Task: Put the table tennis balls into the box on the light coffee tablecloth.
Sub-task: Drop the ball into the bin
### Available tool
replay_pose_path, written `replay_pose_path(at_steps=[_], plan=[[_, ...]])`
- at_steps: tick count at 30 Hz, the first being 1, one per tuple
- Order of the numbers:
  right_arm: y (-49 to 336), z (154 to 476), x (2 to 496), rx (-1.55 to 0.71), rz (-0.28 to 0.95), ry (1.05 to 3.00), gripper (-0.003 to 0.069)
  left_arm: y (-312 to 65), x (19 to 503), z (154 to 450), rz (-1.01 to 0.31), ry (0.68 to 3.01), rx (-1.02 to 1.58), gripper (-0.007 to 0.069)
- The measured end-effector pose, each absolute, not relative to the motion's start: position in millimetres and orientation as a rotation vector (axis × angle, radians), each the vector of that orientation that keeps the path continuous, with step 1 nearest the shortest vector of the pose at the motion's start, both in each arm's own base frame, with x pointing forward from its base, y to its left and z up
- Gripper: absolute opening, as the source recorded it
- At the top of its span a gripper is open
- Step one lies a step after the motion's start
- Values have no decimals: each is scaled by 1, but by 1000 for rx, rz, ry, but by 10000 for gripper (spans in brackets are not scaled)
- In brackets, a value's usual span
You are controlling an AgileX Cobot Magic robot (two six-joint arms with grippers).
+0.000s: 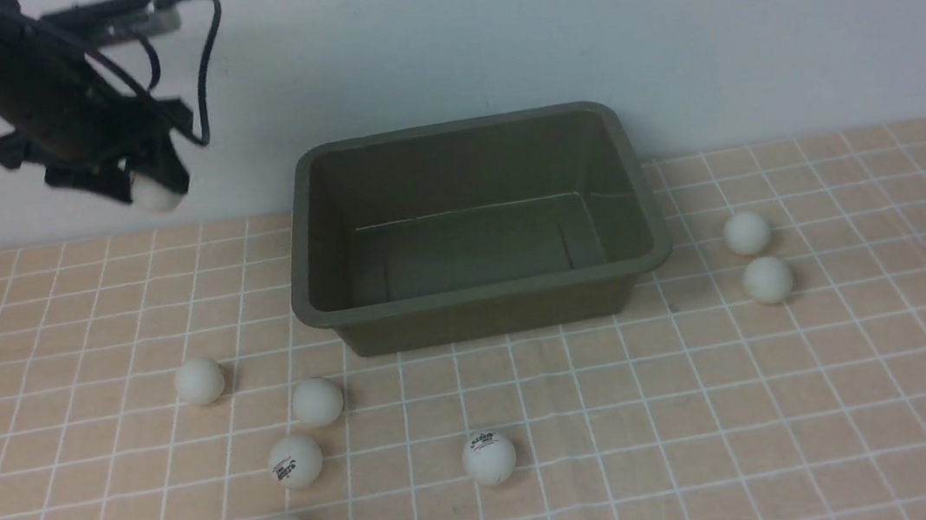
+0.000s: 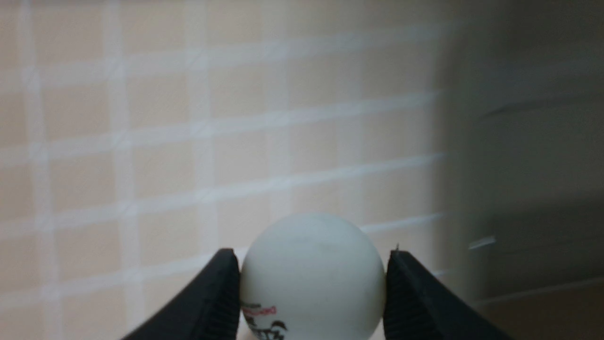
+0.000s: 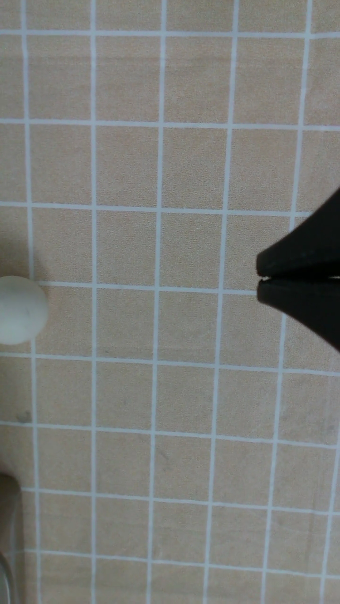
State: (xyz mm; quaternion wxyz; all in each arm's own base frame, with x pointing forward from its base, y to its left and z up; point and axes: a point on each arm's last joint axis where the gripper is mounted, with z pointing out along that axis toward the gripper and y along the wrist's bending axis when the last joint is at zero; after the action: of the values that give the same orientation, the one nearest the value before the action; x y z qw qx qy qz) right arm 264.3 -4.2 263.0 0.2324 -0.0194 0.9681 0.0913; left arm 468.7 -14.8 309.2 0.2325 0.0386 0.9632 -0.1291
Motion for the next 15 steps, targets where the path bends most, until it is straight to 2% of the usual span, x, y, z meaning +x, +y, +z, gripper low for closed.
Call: replay_pose_path(at_steps=[1, 2, 3, 4, 7, 10, 15], plan=[[-4, 263, 264, -53, 251, 2660, -16, -17, 469, 312, -365, 2637, 115, 313], [-4, 263, 264, -52, 253, 2660, -16, -43, 468, 325, -452, 2582, 220, 313], [-4, 263, 264, -51, 254, 2659, -16, -46, 468, 325, -460, 2580, 232, 313], [-4, 263, 264, -50, 255, 2659, -16, -65, 467, 326, -501, 2565, 304, 313], [-4, 263, 264, -50, 255, 2659, -16, -110, 466, 310, -531, 2573, 469, 313], [-4, 263, 264, -50, 255, 2659, -16, -148, 468, 283, -476, 2594, 586, 313], [-4, 263, 265, -45, 261, 2656, -16, -183, 470, 247, -331, 2614, 727, 333]])
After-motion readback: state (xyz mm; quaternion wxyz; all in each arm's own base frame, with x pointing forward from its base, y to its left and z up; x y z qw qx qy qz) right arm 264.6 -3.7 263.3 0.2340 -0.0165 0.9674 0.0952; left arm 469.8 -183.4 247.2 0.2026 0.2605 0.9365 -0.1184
